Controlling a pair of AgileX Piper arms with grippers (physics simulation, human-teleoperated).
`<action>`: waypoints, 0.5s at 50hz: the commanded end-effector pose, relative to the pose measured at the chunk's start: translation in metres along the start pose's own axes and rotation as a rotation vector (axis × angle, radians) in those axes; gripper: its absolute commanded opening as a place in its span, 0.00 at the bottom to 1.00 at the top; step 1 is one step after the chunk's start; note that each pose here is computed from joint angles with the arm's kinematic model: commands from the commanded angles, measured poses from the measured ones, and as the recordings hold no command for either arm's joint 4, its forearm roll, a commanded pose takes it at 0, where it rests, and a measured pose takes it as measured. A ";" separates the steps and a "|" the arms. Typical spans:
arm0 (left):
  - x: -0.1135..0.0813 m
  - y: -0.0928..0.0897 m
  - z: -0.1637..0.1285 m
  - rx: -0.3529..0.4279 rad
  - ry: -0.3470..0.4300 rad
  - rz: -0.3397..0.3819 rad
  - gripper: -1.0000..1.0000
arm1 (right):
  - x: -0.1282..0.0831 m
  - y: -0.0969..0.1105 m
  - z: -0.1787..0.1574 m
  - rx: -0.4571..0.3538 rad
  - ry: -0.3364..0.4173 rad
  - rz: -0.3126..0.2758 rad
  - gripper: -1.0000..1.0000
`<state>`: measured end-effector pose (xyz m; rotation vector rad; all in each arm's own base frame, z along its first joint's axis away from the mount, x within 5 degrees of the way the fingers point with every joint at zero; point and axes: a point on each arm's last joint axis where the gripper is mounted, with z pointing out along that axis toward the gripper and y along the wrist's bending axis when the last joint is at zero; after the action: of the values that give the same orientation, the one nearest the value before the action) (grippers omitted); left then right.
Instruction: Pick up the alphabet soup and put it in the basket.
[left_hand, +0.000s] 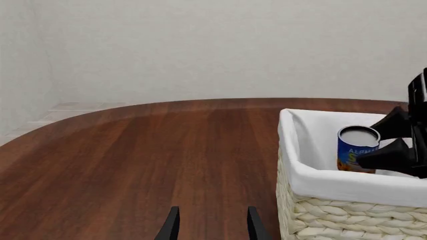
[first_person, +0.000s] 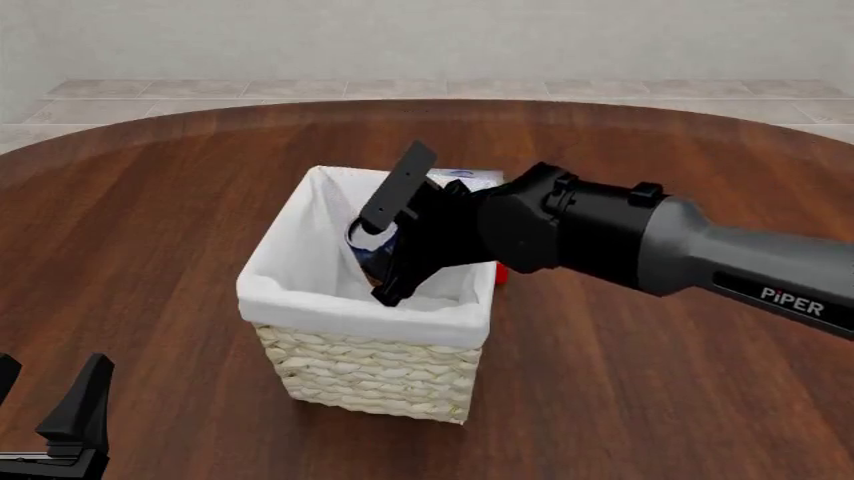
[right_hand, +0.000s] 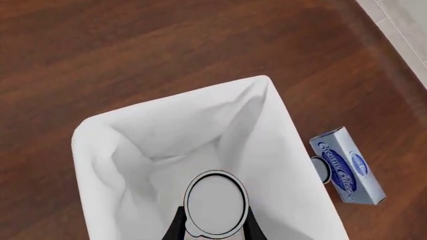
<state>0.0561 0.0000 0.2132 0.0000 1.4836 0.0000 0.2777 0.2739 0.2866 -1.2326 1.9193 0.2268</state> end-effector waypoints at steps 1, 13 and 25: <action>0.000 0.000 0.000 0.000 0.000 0.000 1.00 | 0.003 0.000 0.005 0.001 0.020 -0.005 0.00; 0.000 0.000 0.000 0.000 0.000 0.000 1.00 | 0.002 -0.003 0.002 0.010 0.010 -0.007 1.00; 0.000 0.000 0.000 0.000 0.000 0.000 1.00 | 0.001 -0.005 -0.001 0.016 0.001 -0.003 1.00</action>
<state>0.0561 0.0000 0.2132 0.0000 1.4836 0.0000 0.2802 0.2719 0.2869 -1.2263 1.9192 0.2168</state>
